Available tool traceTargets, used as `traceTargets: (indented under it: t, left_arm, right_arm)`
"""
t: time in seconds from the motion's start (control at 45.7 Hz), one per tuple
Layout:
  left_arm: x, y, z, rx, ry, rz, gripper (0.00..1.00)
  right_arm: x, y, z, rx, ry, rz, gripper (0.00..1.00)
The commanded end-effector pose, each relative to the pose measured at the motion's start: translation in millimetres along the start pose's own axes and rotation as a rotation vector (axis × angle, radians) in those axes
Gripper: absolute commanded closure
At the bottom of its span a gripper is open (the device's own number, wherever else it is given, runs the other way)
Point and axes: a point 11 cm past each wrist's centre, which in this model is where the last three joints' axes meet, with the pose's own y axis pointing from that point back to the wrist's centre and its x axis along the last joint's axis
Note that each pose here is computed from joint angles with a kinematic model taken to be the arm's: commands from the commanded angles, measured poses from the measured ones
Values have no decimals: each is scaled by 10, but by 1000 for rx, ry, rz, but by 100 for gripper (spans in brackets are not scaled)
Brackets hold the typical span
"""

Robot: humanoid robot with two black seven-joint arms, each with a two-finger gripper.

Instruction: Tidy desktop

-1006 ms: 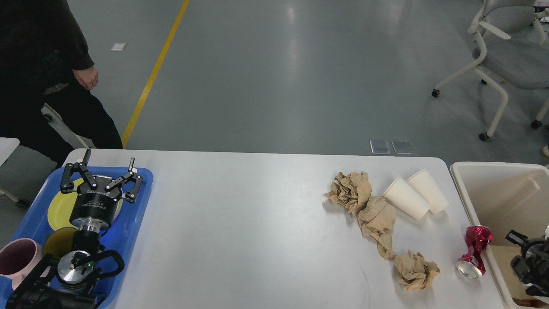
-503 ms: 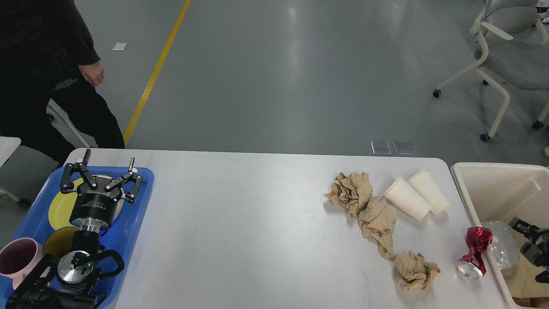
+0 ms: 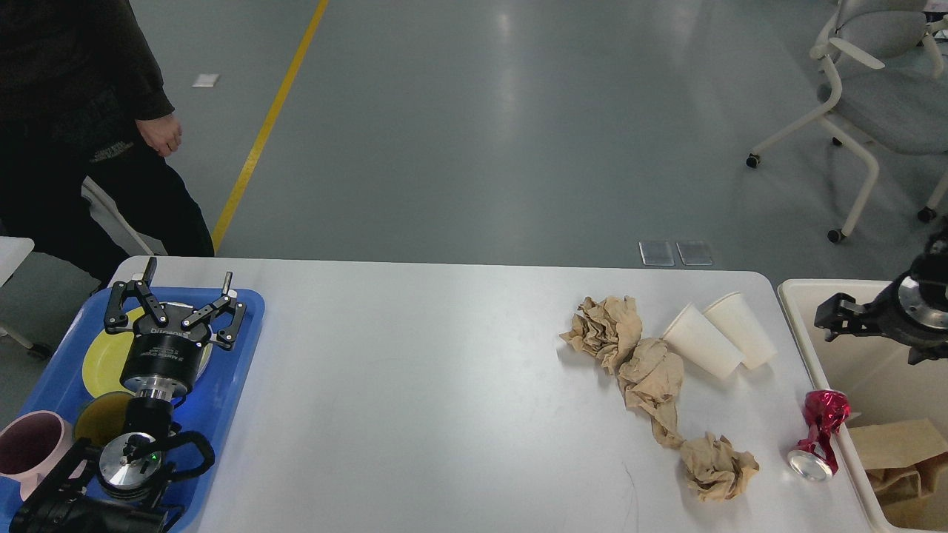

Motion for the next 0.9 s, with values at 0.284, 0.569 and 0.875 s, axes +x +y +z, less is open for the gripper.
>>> traceTargets:
  t: [0.284,0.569,0.875]
  left_arm:
    - [1,0,7,0,-2,0,4]
    - [1,0,0,0,0,0,4]
    - [1,0,0,0,0,0,4]
  right_arm:
    - [-324,1808,-921,143,298,-184,0]
    - [-784,2554,-1153,259,352,-157,0]
    - [-754,2406,-1111,248,323,-163,0]
